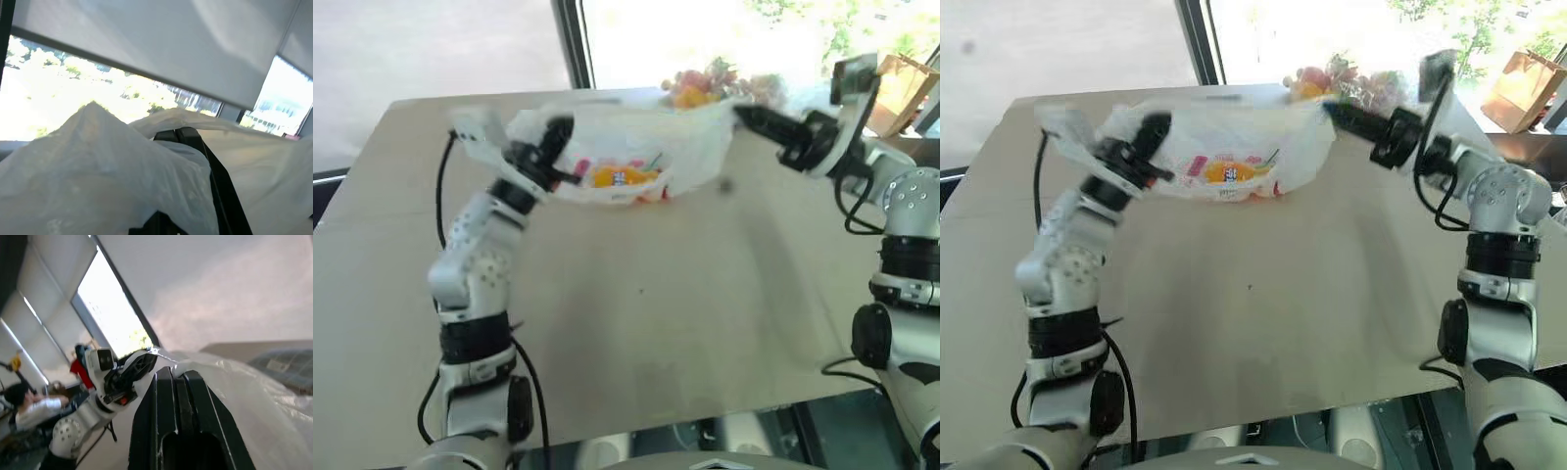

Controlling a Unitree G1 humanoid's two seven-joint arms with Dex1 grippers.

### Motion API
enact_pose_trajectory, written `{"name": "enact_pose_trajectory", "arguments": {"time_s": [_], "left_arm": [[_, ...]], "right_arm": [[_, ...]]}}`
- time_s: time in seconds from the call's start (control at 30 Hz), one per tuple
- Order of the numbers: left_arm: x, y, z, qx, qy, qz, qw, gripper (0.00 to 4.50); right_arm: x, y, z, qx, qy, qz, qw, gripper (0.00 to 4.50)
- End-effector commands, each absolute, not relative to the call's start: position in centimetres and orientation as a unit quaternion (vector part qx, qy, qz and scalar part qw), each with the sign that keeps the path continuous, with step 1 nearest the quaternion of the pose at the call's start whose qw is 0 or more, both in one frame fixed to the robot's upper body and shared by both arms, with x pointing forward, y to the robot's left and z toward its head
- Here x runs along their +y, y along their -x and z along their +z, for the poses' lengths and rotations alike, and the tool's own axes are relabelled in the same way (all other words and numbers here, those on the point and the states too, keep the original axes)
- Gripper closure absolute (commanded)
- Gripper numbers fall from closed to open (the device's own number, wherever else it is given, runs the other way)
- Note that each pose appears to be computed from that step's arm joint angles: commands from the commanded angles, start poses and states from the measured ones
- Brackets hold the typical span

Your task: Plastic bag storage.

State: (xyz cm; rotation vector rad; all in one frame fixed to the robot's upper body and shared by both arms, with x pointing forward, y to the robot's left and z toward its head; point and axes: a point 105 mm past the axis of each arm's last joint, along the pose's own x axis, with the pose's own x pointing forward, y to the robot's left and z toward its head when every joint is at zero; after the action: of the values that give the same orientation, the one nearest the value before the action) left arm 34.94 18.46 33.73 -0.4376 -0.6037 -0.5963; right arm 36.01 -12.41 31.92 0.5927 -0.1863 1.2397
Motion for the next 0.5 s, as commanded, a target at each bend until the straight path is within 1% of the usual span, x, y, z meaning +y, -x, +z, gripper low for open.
{"name": "enact_pose_trajectory", "arguments": {"time_s": [0.03,0.2,0.3,0.33,0.5], "left_arm": [[20.1,-34.0,37.7,-0.349,0.242,-0.282,0.86,4.5],[20.7,-34.8,40.0,-0.357,0.261,-0.283,0.851,4.5],[21.3,-35.5,41.0,-0.36,0.279,-0.272,0.848,4.5],[21.5,-35.7,41.2,-0.361,0.286,-0.268,0.846,4.5],[21.5,-36.4,41.2,-0.355,0.29,-0.26,0.85,4.5]], "right_arm": [[-13.8,-35.8,35.0,-0.147,-0.311,0.566,0.75,4.47],[-15.1,-36.7,37.2,-0.187,-0.365,0.541,0.734,4.47],[-16.5,-37.2,39.0,-0.22,-0.407,0.523,0.716,4.47],[-17.1,-37.3,39.7,-0.236,-0.427,0.517,0.704,4.47],[-19.4,-37.7,41.7,-0.283,-0.484,0.492,0.666,4.47]]}}
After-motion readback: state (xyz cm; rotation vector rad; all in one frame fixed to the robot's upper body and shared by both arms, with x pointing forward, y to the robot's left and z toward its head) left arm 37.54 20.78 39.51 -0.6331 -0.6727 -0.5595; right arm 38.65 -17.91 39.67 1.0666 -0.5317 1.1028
